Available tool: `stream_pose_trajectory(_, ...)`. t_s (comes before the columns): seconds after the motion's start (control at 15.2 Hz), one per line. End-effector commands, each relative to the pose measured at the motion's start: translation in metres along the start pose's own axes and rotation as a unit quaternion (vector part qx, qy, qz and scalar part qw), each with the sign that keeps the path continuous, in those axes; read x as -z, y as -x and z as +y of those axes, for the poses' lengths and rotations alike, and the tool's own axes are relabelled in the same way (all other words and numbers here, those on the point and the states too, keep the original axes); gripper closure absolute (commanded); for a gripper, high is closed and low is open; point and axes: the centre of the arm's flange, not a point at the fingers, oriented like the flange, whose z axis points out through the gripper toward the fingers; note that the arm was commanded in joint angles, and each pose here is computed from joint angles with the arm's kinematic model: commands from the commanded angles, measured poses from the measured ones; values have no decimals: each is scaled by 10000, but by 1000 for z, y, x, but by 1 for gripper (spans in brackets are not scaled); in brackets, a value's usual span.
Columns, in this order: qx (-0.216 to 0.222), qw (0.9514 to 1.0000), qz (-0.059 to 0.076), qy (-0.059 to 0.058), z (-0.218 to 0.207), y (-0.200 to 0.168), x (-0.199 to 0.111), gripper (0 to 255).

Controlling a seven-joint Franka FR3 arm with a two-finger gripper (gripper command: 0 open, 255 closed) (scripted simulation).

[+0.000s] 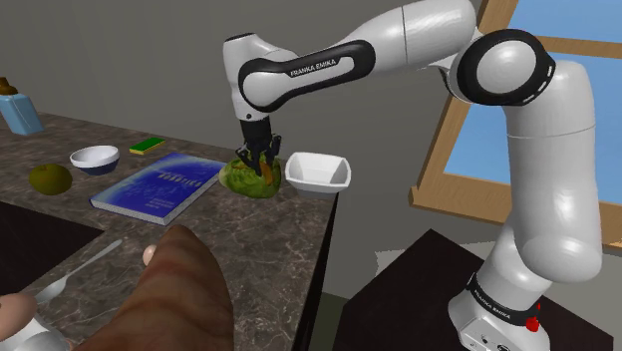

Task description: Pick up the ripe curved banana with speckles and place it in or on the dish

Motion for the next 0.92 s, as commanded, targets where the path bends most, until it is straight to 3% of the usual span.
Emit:
stream_pose_trajectory(0.0,0,10000,0,1,24,-2,-3,255)
stream_pose_trajectory(0.86,0,10000,0,1,194,-9,-28,255)
